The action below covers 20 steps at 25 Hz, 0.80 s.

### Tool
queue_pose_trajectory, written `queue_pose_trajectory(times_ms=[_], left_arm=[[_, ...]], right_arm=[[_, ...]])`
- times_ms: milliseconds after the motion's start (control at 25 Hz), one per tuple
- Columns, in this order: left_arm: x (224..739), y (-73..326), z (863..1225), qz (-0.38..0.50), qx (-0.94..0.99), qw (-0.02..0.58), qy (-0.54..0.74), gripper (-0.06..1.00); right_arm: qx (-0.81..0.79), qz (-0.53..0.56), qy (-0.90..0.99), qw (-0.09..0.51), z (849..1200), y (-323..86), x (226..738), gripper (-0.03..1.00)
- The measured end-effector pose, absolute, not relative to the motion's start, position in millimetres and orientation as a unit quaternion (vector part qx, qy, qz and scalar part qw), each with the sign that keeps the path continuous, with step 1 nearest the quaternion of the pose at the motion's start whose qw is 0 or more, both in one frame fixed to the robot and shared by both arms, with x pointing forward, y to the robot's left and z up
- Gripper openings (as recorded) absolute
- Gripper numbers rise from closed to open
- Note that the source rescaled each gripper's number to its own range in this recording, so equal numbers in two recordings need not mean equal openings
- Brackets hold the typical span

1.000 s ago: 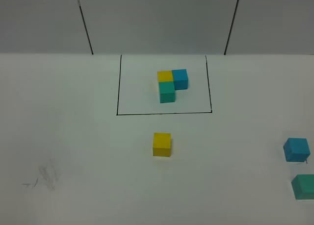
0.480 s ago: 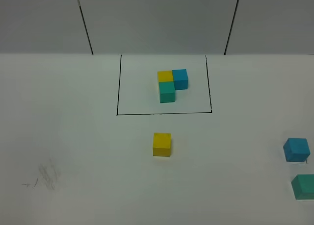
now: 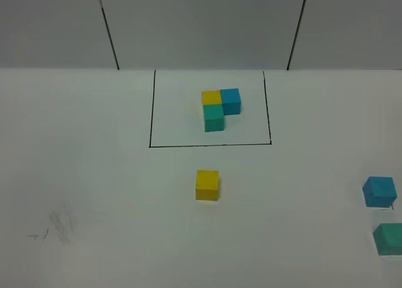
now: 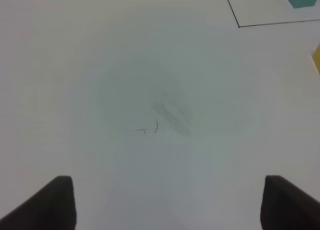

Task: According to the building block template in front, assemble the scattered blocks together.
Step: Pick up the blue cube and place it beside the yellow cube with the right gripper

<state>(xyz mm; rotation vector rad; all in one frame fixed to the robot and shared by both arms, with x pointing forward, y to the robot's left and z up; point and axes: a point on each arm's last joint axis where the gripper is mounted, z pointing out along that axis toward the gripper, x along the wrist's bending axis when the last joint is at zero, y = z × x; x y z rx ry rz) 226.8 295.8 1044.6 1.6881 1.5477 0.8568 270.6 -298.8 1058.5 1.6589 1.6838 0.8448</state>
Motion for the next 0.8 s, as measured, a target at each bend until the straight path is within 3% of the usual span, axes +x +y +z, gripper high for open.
queue_pose_trajectory(times_ms=[280,640,800], left_arm=[[227,296,1045,0.329,0.649,0.341,0.595,0.68],[227,296,1045,0.329,0.649,0.341,0.595,0.68],[227,296,1045,0.329,0.649,0.341,0.595,0.68]], right_arm=[[0.634,0.249,0.675,0.283,1067,-298,353,0.73],[0.638,0.146,0.722,0.226,1042,-297,468,0.73],[0.647,0.127,0.724,0.203,1047,-295,513,0.73]])
